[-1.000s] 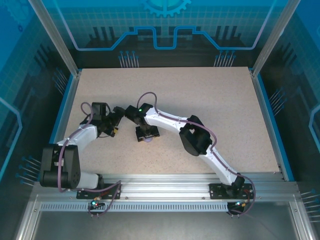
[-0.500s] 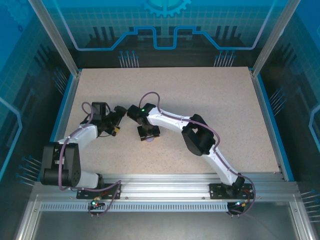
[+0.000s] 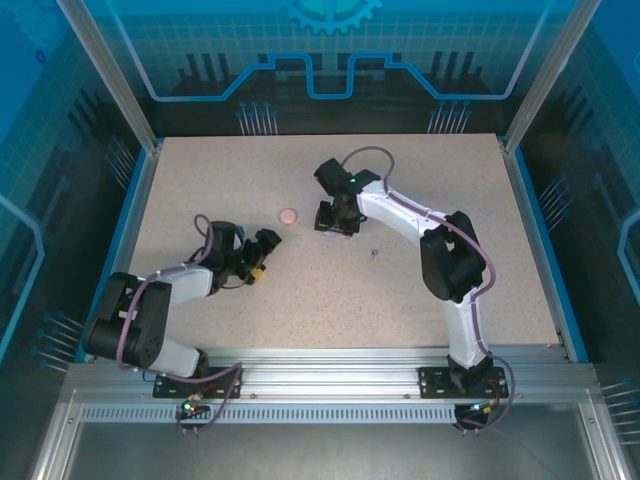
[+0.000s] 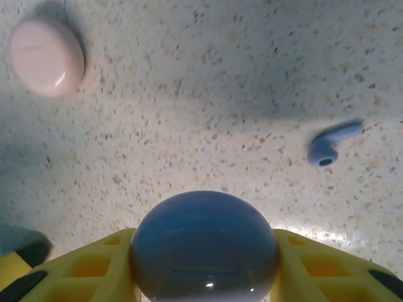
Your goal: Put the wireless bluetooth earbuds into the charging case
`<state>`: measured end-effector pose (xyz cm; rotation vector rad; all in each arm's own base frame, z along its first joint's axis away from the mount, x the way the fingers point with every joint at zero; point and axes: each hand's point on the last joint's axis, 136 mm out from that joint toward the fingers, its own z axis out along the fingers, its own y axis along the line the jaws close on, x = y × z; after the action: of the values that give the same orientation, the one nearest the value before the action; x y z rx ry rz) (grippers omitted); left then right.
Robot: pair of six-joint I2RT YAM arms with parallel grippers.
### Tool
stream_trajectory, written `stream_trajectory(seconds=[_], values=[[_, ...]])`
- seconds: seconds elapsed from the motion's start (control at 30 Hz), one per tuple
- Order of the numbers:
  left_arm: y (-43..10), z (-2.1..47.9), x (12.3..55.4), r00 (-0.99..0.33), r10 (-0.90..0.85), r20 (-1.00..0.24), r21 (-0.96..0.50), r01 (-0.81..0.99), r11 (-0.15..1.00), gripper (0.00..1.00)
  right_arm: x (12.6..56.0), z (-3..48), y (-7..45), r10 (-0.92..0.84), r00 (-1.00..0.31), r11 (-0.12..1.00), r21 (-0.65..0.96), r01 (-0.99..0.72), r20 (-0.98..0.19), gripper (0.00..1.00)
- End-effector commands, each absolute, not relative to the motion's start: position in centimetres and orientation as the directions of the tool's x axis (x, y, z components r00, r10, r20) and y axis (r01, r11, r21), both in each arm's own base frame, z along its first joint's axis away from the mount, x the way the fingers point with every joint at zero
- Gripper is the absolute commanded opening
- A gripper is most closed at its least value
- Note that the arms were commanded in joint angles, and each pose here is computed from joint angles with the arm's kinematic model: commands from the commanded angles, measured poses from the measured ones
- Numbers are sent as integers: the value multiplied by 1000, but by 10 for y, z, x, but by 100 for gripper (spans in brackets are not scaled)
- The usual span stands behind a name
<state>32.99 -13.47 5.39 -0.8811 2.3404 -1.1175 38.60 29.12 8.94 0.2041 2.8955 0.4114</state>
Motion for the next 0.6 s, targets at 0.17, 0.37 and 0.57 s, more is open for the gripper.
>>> stream_trajectory(seconds=[0.17, 0.37, 0.57], values=[[-206, 84, 335, -801, -476, -363, -843, 65, 534, 96, 405, 88, 314, 299, -953, 848, 473, 240, -53, 39], [-215, 89, 339, -761, -490, -425, -830, 112, 546, 85, 404, 86, 325, 327, -945, 799, 527, 290, 23, 39], [-219, 97, 343, -718, -498, -487, -805, 147, 575, 75, 393, 75, 333, 365, -925, 750, 553, 361, 109, 39]])
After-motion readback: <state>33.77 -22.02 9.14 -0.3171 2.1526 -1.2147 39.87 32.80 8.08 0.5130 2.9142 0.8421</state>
